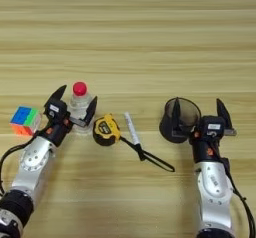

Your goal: Move the objects on the table

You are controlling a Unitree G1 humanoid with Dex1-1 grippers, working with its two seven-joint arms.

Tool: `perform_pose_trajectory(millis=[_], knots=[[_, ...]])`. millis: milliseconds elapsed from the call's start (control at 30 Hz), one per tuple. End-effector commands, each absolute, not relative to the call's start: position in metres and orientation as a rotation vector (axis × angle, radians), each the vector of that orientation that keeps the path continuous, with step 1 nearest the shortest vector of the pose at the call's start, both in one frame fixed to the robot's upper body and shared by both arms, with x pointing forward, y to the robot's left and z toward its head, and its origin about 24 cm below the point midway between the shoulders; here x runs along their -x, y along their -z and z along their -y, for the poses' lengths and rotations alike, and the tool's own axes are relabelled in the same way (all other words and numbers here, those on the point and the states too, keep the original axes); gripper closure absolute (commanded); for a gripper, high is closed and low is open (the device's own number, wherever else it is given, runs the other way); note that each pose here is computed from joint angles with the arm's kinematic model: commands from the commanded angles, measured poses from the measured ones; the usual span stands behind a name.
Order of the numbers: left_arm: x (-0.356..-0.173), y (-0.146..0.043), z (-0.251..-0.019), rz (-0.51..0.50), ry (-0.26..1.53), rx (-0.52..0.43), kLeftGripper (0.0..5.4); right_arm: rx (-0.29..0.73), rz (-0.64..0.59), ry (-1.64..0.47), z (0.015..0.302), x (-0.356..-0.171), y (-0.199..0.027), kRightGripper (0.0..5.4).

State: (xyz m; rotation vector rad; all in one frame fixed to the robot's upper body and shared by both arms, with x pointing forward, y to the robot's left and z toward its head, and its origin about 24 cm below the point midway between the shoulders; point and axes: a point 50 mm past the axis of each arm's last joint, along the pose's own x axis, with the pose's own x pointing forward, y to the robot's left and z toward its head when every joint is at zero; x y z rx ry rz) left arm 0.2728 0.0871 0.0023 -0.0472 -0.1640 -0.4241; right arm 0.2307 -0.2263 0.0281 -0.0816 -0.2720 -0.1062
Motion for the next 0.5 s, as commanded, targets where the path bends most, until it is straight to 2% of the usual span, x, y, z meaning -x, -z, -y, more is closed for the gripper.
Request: perform_pose_trajectory(millis=[33,500], knots=[[-0.263,0.002,-0.075,0.140,0.434,0.093,0.03,0.086,0.277,0.107,0.225,-0.230,-0.029,0.00],[-0.246,-0.003,-0.075,0.166,0.475,0.071,0.03,0.085,0.275,0.109,0.224,-0.230,-0.029,0.00]])
